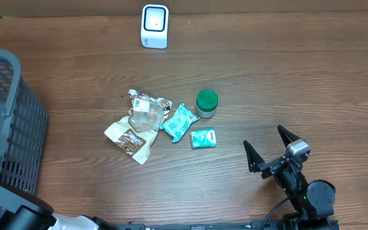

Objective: Scan the item barcode
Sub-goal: 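Return the left gripper into the basket and grasp the orange snack bag, then carry the orange snack bag out and drop it in front of the items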

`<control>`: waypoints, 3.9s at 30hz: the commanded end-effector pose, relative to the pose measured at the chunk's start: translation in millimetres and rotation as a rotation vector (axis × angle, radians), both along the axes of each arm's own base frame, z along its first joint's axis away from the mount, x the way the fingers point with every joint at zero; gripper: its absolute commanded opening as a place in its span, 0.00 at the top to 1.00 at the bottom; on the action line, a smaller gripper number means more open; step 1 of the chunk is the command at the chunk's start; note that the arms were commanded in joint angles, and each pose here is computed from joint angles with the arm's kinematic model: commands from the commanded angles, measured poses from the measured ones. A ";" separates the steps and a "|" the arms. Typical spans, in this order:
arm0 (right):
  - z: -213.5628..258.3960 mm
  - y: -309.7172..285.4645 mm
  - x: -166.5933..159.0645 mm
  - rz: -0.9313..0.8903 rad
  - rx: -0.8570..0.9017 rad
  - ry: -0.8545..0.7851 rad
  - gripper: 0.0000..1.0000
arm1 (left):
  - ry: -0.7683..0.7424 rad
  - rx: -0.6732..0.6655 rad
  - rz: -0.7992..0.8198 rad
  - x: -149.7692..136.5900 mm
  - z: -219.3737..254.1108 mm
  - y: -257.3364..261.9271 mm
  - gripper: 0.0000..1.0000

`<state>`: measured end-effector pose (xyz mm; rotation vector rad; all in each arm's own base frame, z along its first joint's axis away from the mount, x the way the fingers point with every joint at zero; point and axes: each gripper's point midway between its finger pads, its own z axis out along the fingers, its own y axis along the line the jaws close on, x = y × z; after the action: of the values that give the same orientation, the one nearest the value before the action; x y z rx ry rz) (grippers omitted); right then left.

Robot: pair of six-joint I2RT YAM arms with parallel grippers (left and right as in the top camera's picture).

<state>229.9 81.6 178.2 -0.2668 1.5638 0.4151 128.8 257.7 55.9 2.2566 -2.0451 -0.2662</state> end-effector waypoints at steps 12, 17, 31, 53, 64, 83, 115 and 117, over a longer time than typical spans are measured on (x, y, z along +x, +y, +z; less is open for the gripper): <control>-3.1 -0.1 0.5 0.001 -0.001 0.002 0.00 | 0.059 0.065 0.032 -21.1 -40.6 -1.5 0.62; -3.1 -0.1 0.5 0.001 -0.001 0.002 0.00 | 0.044 0.075 0.033 -18.2 -41.3 1.0 0.96; -3.1 -0.1 0.5 0.001 -0.001 0.002 0.00 | -0.446 0.084 -0.026 83.8 64.8 28.6 0.96; -3.1 -0.1 0.5 0.001 -0.001 0.002 0.00 | -0.711 0.372 -1.248 240.5 278.4 -258.2 0.96; -3.1 -0.1 0.5 0.001 -0.001 0.002 0.00 | 0.003 -0.038 -1.635 195.7 103.3 -366.9 0.96; -3.1 -0.1 0.5 0.001 -0.001 0.002 0.00 | 0.323 -0.210 -1.719 132.3 13.2 -424.6 0.96; -3.1 -0.1 0.5 0.001 -0.001 0.002 0.00 | -0.181 -0.047 -1.661 229.8 108.7 -418.7 0.43; -3.1 -0.1 0.5 0.001 -0.001 0.002 0.00 | -0.278 -0.020 -1.655 242.5 131.0 -411.1 0.41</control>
<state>229.9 81.6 178.2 -0.2668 1.5639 0.4157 351.2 -163.7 127.4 0.0453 -3.1951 -0.1331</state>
